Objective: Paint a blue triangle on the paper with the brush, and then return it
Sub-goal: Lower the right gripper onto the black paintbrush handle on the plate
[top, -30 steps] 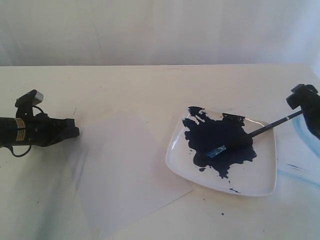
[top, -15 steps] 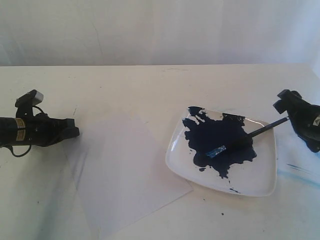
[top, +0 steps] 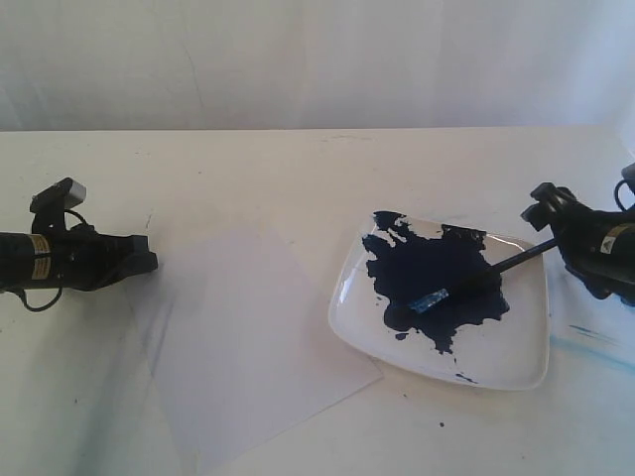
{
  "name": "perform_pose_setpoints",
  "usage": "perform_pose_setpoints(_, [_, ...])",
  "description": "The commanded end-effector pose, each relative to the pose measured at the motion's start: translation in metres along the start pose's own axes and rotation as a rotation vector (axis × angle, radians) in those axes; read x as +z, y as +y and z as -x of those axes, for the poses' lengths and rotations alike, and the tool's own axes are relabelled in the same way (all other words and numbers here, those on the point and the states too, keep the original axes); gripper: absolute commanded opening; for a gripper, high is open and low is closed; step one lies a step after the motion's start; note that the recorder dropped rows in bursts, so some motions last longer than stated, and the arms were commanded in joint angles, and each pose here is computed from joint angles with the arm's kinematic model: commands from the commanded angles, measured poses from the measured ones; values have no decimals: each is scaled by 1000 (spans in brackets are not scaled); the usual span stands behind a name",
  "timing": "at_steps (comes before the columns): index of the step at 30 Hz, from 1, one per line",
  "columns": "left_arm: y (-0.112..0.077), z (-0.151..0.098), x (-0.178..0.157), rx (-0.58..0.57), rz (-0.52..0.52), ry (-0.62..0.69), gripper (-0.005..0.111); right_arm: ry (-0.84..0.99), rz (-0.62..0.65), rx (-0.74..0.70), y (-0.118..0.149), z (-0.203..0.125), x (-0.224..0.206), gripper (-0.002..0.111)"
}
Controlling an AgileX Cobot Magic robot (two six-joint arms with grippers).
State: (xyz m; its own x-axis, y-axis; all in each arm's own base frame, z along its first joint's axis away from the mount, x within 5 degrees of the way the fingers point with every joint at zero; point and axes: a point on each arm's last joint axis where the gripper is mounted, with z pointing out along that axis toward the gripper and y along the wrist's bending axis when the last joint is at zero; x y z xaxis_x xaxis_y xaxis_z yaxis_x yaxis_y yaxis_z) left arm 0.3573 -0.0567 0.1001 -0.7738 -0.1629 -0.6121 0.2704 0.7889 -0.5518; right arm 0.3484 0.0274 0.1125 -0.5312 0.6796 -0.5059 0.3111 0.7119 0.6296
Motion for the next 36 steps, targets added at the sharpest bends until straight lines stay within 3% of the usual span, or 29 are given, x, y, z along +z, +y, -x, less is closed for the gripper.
perform_pose_setpoints(1, [4, -4, 1, 16, 45, 30, 0, -1, 19, -20, 1, 3, 2, 78])
perform_pose_setpoints(7, [4, -4, 1, 16, 45, 30, 0, -10, 36, -24, 4, 4, 3, 68])
perform_pose_setpoints(17, [4, -4, 1, 16, 45, 30, 0, 22, 14, -13, -3, -2, 9, 65])
perform_pose_setpoints(24, [4, -4, 1, 16, 45, 30, 0, 40, 36, 21, -4, -6, 12, 56])
perform_pose_setpoints(36, [4, -4, 1, 16, 48, 30, 0, 72, 32, -17, -4, -9, 12, 55])
